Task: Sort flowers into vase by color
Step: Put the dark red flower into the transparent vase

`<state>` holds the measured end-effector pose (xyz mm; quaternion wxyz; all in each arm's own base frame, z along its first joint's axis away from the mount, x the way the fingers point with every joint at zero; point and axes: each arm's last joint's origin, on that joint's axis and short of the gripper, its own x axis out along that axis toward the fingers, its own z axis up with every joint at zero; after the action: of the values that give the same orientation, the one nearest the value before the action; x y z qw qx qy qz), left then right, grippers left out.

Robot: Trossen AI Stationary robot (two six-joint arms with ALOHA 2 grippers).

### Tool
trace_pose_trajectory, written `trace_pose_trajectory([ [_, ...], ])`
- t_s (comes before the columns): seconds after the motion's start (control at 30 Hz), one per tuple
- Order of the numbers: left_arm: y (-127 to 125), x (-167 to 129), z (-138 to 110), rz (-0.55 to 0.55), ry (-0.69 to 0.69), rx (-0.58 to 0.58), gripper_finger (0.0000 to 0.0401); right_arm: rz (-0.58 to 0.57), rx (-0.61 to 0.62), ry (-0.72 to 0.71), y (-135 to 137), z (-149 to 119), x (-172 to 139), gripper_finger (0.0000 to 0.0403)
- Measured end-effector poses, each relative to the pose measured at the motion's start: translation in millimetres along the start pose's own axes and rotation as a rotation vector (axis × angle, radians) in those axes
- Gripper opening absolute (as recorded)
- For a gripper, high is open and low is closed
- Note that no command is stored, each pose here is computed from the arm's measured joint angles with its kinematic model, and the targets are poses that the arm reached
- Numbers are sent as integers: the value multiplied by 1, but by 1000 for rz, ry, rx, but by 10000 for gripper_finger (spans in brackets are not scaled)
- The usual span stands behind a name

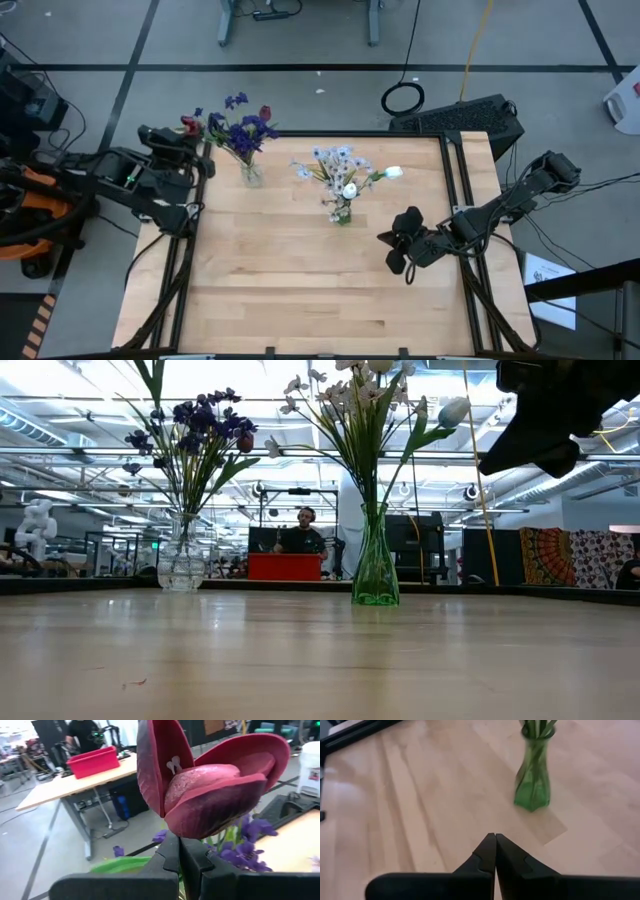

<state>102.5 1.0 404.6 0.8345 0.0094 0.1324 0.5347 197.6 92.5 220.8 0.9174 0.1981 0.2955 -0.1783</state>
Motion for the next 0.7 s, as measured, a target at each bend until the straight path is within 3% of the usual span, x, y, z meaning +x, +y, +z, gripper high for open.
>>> trace_pose_trajectory([
  [0.7, -28, 25, 0, 163, 36, 65, 1, -48, 16, -38, -5, 5, 3, 0],
])
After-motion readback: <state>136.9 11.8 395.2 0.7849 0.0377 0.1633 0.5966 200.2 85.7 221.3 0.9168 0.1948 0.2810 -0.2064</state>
